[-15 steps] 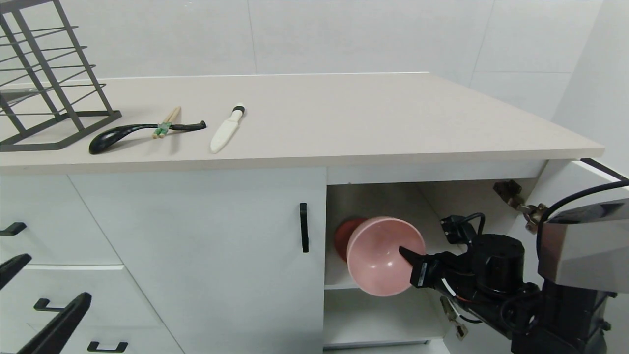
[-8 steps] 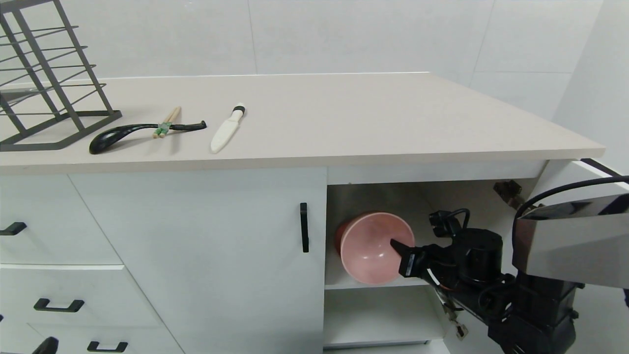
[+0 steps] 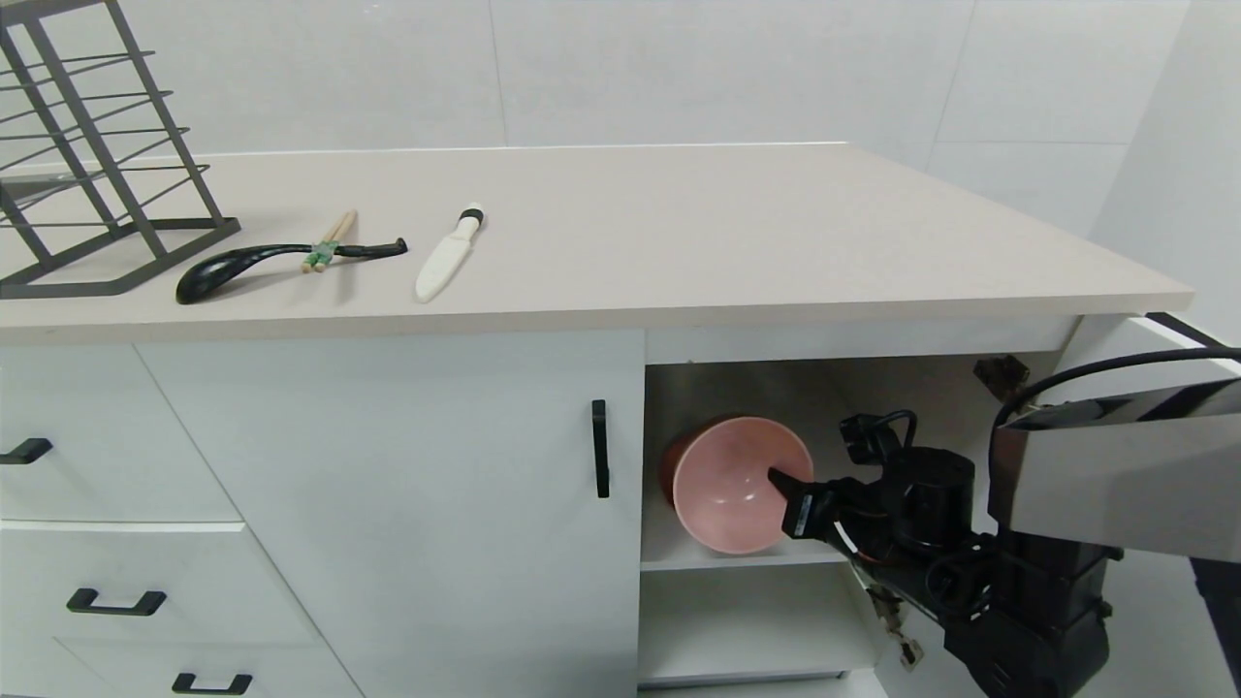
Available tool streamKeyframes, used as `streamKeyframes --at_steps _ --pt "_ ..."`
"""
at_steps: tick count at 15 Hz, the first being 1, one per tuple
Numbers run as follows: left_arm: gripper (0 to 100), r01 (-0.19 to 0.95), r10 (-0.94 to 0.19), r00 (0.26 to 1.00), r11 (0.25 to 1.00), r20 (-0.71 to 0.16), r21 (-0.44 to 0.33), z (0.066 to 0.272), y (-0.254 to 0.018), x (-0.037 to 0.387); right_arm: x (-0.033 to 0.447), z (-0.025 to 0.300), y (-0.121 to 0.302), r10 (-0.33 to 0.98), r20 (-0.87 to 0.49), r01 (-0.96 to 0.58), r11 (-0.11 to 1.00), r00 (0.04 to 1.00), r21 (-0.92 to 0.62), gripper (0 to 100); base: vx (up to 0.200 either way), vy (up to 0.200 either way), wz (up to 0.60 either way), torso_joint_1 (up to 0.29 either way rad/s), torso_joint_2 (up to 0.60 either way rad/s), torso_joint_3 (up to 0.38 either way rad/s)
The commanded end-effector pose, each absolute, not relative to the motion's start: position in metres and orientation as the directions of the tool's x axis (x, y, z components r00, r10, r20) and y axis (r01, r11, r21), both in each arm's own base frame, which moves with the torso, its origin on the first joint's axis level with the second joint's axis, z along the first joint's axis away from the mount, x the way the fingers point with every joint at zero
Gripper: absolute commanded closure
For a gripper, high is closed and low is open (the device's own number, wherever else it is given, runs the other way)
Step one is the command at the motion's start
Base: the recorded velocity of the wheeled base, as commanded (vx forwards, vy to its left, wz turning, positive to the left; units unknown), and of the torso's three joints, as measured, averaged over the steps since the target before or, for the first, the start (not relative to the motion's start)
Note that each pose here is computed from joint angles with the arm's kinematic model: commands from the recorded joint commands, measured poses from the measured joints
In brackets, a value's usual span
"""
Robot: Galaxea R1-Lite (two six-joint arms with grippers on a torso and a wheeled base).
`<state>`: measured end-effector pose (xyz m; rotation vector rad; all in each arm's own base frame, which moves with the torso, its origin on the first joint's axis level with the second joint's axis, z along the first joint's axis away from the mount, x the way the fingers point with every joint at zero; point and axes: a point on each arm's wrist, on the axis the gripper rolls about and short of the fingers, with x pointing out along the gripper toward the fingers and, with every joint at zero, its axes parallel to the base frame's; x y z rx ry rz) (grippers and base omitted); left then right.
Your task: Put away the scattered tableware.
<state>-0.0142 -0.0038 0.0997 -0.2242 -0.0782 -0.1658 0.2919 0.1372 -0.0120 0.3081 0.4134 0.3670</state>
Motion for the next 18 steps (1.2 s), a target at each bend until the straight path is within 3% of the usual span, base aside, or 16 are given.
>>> streamKeyframes --at_steps 1,7,10,13,17,18 --pt "0 0.185 -0.168 0.981 0.958 0.097 -0.217 0.097 -0.004 -0.016 0.295 -0.021 0.136 0.397 -0.348 -0.271 0.893 0.849 0.359 100 0.000 0.000 0.00 0.000 0.00 0.000" --pt "0 0.180 -0.168 0.983 0.963 0.077 -0.201 0.083 -0.004 -0.023 0.308 -0.026 0.130 0.370 -0.337 -0.247 0.902 0.866 0.355 100 0.000 0.000 0.00 0.000 0.00 0.000" --pt "0 0.152 -0.142 0.987 0.977 0.073 -0.148 0.083 -0.003 -0.023 0.319 -0.033 0.128 0.358 -0.327 -0.236 0.904 0.875 0.357 100 0.000 0.000 0.00 0.000 0.00 0.000" --pt "0 -0.062 0.063 0.997 0.998 0.052 -0.016 0.081 0.001 -0.023 0.327 -0.046 0.130 0.356 -0.330 -0.235 0.905 0.874 0.356 100 0.000 0.000 0.00 0.000 0.00 0.000" --pt "0 -0.041 0.041 0.998 0.999 0.041 -0.013 0.080 0.001 -0.023 0.331 -0.055 0.131 0.355 -0.340 -0.232 0.906 0.871 0.353 100 0.000 0.000 0.00 0.000 0.00 0.000" --pt "0 -0.008 0.008 1.000 1.000 0.002 -0.003 0.076 0.000 -0.023 0.331 -0.056 0.131 0.355 -0.340 -0.232 0.906 0.871 0.353 100 0.000 0.000 0.00 0.000 0.00 0.000"
